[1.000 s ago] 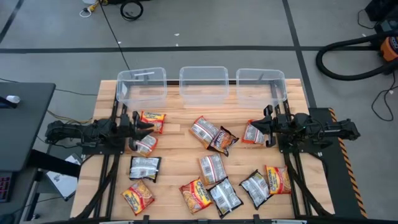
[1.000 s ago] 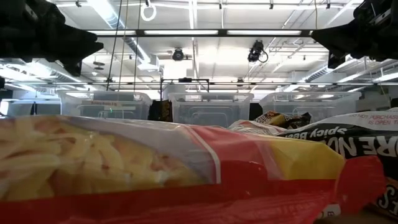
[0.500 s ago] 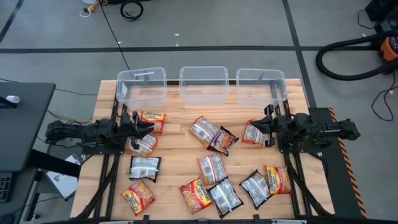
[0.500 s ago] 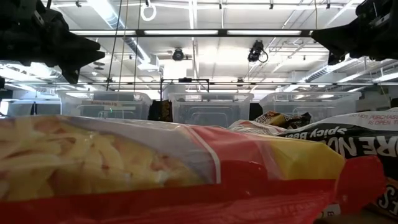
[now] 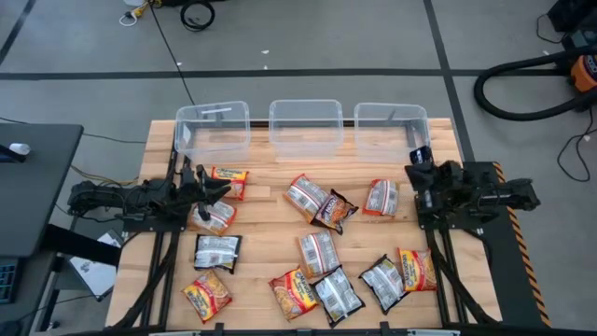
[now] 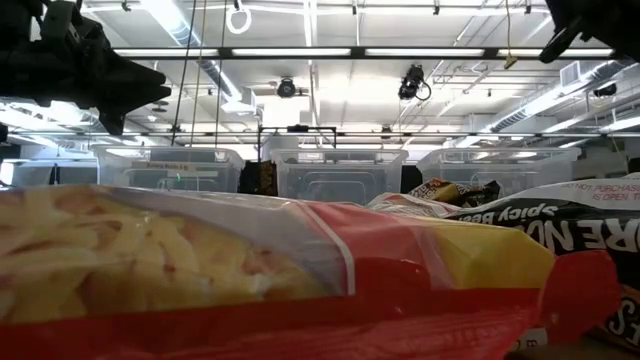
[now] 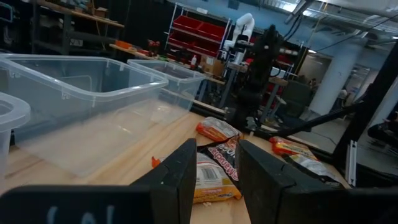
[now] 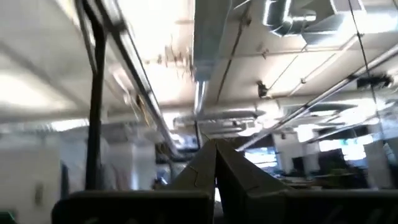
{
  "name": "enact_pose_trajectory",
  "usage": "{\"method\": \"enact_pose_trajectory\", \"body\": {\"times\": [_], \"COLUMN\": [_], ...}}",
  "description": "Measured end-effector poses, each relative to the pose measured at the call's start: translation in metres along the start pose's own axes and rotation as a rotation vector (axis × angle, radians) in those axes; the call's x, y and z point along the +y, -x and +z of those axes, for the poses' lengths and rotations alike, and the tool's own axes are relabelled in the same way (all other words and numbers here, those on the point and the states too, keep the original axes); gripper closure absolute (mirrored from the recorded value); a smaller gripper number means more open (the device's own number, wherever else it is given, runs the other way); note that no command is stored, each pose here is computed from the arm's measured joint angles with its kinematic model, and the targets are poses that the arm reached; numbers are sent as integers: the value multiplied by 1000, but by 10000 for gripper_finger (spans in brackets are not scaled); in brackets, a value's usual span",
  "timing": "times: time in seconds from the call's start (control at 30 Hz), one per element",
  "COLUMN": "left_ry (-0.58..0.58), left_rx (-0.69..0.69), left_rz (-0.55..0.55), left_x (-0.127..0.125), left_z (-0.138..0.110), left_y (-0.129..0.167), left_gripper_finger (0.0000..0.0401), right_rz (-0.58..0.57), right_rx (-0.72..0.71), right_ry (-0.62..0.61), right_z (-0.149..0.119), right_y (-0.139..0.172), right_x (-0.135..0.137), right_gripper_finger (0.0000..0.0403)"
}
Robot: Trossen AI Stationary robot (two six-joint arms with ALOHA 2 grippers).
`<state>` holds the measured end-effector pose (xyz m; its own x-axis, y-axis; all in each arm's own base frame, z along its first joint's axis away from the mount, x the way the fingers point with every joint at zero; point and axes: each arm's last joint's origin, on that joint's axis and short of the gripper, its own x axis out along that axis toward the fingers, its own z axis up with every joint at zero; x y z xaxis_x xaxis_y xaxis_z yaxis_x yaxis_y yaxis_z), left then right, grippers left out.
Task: Sort Maruchan noodles
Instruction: Put the black noodle pack into the top right transparent bin
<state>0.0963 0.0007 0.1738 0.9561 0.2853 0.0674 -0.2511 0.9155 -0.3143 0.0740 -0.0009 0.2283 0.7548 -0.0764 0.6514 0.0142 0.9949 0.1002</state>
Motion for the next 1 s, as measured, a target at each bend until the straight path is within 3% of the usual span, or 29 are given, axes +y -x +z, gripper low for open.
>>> {"method": "enact_pose_trajectory", "body": {"times": [0.13,0.2,0.37,0.57,0.73,0.83,1.0], "left_ry": [0,0,-46,-119,-167,-166,-162], "left_rx": [0,0,-2,-8,-16,-16,-27], "left_rz": [0,0,0,2,1,0,-2], "left_x": [0,0,0,0,0,0,-1], "left_z": [0,0,0,1,1,1,3], "left_y": [0,0,0,0,0,0,0], "left_gripper_finger": [284,284,284,284,284,284,284], "right_rz": [-126,-130,-103,-140,-206,-305,-328], "right_rx": [-92,-97,-58,-63,158,321,508], "right_ry": [-166,-232,-261,-443,-513,-447,-322], "right_z": [7,7,4,2,0,1,1], "right_y": [0,0,0,-1,-20,-45,-100], "right_x": [-4,-4,-3,-4,0,5,20], "right_gripper_finger": [388,388,388,388,391,395,394]}}
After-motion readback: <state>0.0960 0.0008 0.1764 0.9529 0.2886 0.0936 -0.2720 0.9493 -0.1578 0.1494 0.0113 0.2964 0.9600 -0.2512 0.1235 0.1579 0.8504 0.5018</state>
